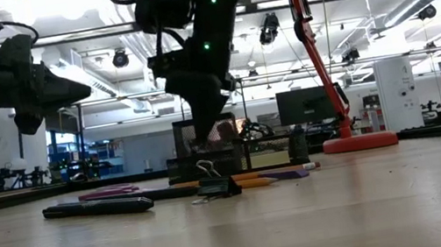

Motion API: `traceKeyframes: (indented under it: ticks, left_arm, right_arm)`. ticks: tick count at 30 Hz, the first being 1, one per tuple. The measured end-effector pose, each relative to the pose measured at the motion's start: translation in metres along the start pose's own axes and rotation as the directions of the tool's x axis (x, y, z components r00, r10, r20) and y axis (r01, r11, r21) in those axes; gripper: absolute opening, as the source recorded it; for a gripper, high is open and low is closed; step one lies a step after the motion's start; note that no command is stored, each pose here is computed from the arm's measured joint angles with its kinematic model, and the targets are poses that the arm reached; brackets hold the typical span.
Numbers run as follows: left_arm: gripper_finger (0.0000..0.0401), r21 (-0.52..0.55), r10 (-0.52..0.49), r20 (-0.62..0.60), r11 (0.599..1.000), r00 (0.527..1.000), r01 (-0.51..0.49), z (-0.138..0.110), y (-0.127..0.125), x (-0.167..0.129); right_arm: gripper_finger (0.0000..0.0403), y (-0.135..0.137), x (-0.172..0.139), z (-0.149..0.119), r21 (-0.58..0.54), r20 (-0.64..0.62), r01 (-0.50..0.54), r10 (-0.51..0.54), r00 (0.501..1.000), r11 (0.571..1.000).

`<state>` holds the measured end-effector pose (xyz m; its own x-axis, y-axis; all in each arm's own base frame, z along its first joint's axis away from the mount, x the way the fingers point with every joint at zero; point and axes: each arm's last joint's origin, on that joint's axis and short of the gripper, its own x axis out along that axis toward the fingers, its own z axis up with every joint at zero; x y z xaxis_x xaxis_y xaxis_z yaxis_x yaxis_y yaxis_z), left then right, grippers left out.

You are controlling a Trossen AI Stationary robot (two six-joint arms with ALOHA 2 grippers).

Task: Pick and place office supplies into organizer
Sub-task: Put the top black binder clip into the black desk organizer, then put the top orange pencil into the black desk organizer

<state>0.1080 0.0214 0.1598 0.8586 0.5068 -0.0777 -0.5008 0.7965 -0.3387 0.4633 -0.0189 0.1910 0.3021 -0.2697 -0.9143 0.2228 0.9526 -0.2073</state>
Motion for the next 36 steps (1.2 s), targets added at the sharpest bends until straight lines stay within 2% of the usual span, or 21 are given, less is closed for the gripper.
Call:
traceKeyframes:
  ticks: [7, 10, 13, 16, 18, 21, 23, 25, 26, 28, 30, 31, 33, 36]
  left_arm:
    - [0.0025, 0.000, 0.000, 0.000, 1.000, 1.000, 0.000, 0.000, 0.000, 0.000]
    - [0.0025, 0.000, 0.000, 0.000, 1.000, 1.000, 0.000, 0.000, 0.000, 0.000]
    - [0.0025, 0.000, 0.000, 0.000, 1.000, 1.000, 0.000, 0.000, 0.000, 0.000]
    - [0.0025, 0.000, 0.000, 0.000, 1.000, 1.000, 0.000, 0.000, 0.000, 0.000]
    - [0.0025, 0.000, 0.000, 0.000, 1.000, 1.000, 0.000, 0.000, 0.000, 0.000]
    - [0.0025, 0.000, 0.000, 0.000, 1.000, 1.000, 0.000, 0.000, 0.000, 0.000]
    - [0.0025, 0.000, 0.000, -0.001, 1.000, 1.000, 0.000, 0.000, 0.000, 0.000]
    - [0.0025, 0.000, 0.000, 0.000, 1.000, 1.000, 0.000, 0.000, 0.000, 0.000]
    - [0.0025, 0.000, 0.000, 0.000, 1.000, 1.000, 0.000, 0.000, 0.000, 0.000]
    - [0.0025, 0.000, 0.000, 0.000, 1.000, 1.000, 0.000, 0.000, 0.000, 0.000]
    - [0.0025, 0.000, 0.000, 0.000, 1.000, 1.000, 0.000, 0.000, 0.000, 0.000]
    - [0.0025, 0.000, 0.000, 0.000, 1.000, 1.000, 0.000, 0.000, 0.000, 0.000]
    - [0.0025, 0.000, 0.000, 0.000, 1.000, 1.000, 0.000, 0.000, 0.000, 0.000]
    - [0.0025, 0.000, 0.000, 0.000, 1.000, 1.000, 0.000, 0.000, 0.000, 0.000]
  right_arm:
    - [0.0127, 0.002, -0.001, -0.001, -0.001, -0.003, 0.032, -0.032, 0.999, 1.000]
    - [0.0156, 0.008, -0.007, 0.002, -0.057, 0.020, 0.049, -0.048, 0.999, 0.997]
    - [0.0177, 0.019, -0.016, 0.007, -0.163, 0.063, 0.044, -0.034, 0.997, 0.986]
    - [0.0191, 0.035, -0.026, 0.012, -0.294, 0.123, 0.033, 0.003, 0.992, 0.955]
    - [0.0196, 0.047, -0.031, 0.009, -0.399, 0.126, 0.030, 0.022, 0.992, 0.916]
    - [0.0198, 0.064, -0.035, -0.006, -0.518, 0.033, -0.014, 0.037, 0.999, 0.855]
    - [0.0197, 0.074, -0.037, -0.017, -0.542, -0.039, -0.058, 0.044, 0.998, 0.838]
    - [0.0194, 0.082, -0.036, -0.026, -0.501, -0.084, -0.085, 0.050, 0.995, 0.861]
    - [0.0193, 0.085, -0.035, -0.028, -0.452, -0.095, -0.088, 0.050, 0.994, 0.888]
    - [0.0190, 0.086, -0.034, -0.031, -0.280, -0.105, -0.088, 0.060, 0.993, 0.956]
    - [0.0188, 0.082, -0.032, -0.029, -0.066, -0.117, -0.093, 0.085, 0.989, 0.993]
    - [0.0187, 0.080, -0.031, -0.029, 0.021, -0.124, -0.093, 0.095, 0.988, 0.995]
    - [0.0187, 0.076, -0.030, -0.029, 0.119, -0.146, -0.096, 0.113, 0.983, 0.988]
    - [0.0187, 0.076, -0.030, -0.031, 0.150, -0.174, -0.147, 0.172, 0.970, 0.978]
